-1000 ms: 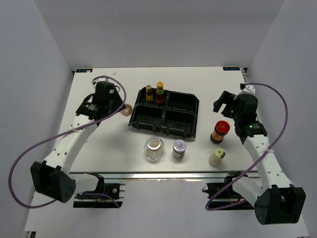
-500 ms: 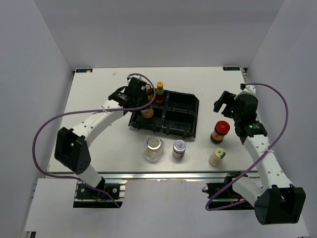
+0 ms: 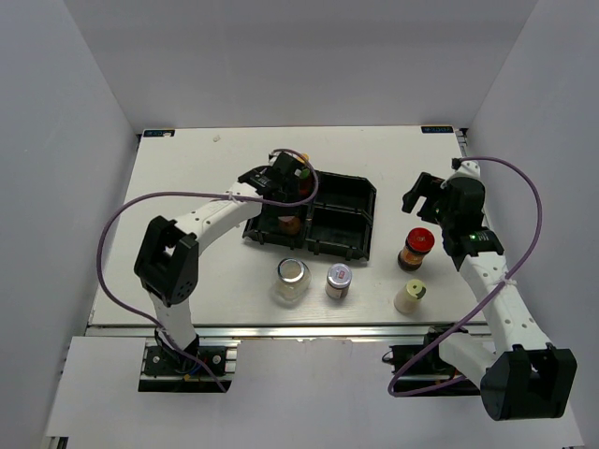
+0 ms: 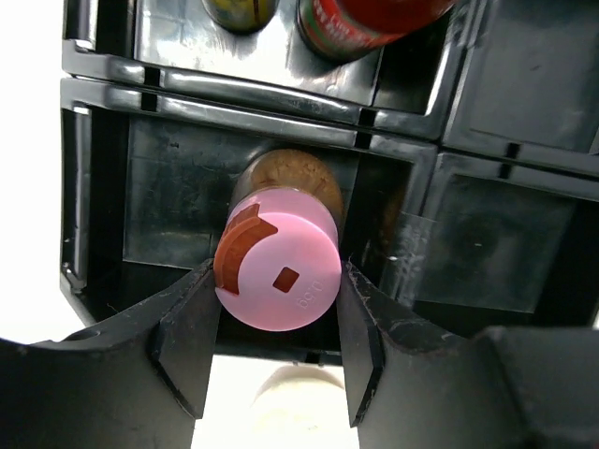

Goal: Organize the condiment bottles

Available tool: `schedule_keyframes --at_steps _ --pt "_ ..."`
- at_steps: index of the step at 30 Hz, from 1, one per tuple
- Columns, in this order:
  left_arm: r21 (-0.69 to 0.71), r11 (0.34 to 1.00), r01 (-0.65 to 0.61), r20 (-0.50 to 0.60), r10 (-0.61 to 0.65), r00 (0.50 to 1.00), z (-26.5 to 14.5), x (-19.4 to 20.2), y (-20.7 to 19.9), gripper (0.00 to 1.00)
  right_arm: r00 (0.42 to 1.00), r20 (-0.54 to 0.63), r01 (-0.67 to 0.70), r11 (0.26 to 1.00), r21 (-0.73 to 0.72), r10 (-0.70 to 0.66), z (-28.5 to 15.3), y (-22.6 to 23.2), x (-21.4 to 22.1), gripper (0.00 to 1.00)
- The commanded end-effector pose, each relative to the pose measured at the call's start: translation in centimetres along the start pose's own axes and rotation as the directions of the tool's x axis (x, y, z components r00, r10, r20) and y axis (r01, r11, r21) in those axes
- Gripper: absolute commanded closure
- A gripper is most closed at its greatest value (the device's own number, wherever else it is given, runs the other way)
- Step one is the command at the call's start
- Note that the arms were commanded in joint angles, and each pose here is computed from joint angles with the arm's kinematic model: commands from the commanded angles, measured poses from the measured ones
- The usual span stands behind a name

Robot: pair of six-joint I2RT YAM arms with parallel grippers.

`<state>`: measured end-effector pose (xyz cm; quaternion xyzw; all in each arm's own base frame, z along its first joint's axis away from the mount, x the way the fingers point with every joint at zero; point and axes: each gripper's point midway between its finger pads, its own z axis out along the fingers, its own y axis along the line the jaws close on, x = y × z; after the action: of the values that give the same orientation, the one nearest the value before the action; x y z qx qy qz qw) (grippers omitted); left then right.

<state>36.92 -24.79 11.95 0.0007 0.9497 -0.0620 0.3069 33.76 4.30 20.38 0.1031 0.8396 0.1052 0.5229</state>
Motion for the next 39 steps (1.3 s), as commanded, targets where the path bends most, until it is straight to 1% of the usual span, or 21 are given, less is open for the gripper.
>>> schedule_keyframes --at_steps 1,7,10,14,15,17,18,21,26,29,31,34,36,37,38,39 --pt "-0.015 0.999 -0.032 0.038 0.033 0.999 -0.8 -1.4 -0.7 0.80 1.000 0.018 -0.002 1.000 -0.022 0.002 -0.3 0.7 -1.4 0.11" --pt "-0.029 0.998 -0.065 0.019 0.065 0.998 0.1 -0.5 -1.0 0.70 0.998 -0.063 -0.033 0.998 -0.053 0.030 -0.4 1.3 0.1 0.11" --pt "-0.035 0.997 -0.069 0.020 0.070 0.997 0.1 -0.3 -0.9 0.58 0.995 -0.092 -0.035 0.999 -0.027 0.032 -0.8 1.0 1.0 0.11" --pt "-0.029 0.998 -0.063 0.045 0.064 0.997 -0.5 -0.5 -0.6 0.42 0.997 -0.079 -0.008 1.000 0.007 0.008 -2.0 1.0 1.1 0.11" --pt "-0.024 0.998 -0.061 0.056 0.062 0.996 -0.7 -0.7 -0.6 0.25 0.997 -0.080 0.001 1.000 0.001 -0.001 -2.3 1.4 1.2 0.11" --pt "-0.010 0.998 -0.055 0.085 0.056 0.995 -1.5 -1.1 -0.5 0.06 0.996 -0.089 0.017 0.999 0.035 -0.014 -2.8 1.0 1.4 0.11" --pt "-0.004 0.999 -0.054 0.095 0.054 0.994 -1.7 -1.2 -0.6 0.02 0.995 -0.098 0.028 0.999 0.042 -0.024 -3.0 1.1 1.7 0.11" --pt "0.013 0.999 -0.046 0.126 0.044 0.991 -2.5 -1.7 -0.6 0.02 0.994 -0.106 0.034 0.994 0.104 -0.023 -3.7 0.0 2.2 0.11" --pt "0.032 0.999 -0.039 0.204 0.031 0.979 -4.6 -3.6 -0.6 0.02 0.996 -0.092 0.036 0.979 0.199 -0.018 -4.2 -1.7 2.0 0.11" --pt "0.024 1.000 -0.014 0.284 0.006 0.959 -6.5 -5.1 0.2 0.02 0.993 -0.113 0.055 0.969 0.240 -0.028 -4.0 -2.4 2.5 0.10" --pt "0.007 1.000 0.017 0.340 -0.019 0.940 -8.0 -5.9 1.5 0.02 0.989 -0.146 0.069 0.964 0.255 -0.033 -3.7 -2.7 3.3 0.11" --pt "0.010 0.997 0.078 0.381 -0.076 0.922 -8.9 -6.3 3.9 0.02 0.982 -0.187 0.088 0.961 0.262 -0.039 -3.5 -2.7 4.3 0.11" --pt "-0.001 0.990 0.144 0.394 -0.132 0.909 -8.9 -6.6 6.5 0.02 0.976 -0.215 0.094 0.956 0.276 -0.034 -3.3 -2.9 5.0 0.11" --pt "0.023 0.986 0.166 0.401 -0.161 0.902 -9.0 -6.8 7.0 0.02 0.973 -0.230 0.101 0.952 0.290 -0.033 -3.4 -3.2 5.4 0.11" --pt "0.013 0.978 0.210 0.407 -0.198 0.892 -9.0 -6.5 9.2 0.02 0.969 -0.246 0.105 0.950 0.295 -0.031 -3.2 -3.3 5.9 0.11" --pt "0.016 0.973 0.229 0.410 -0.216 0.886 -8.9 -6.3 10.0 0.02 0.967 -0.254 0.107 0.950 0.293 -0.031 -3.2 -3.3 6.2 0.11"
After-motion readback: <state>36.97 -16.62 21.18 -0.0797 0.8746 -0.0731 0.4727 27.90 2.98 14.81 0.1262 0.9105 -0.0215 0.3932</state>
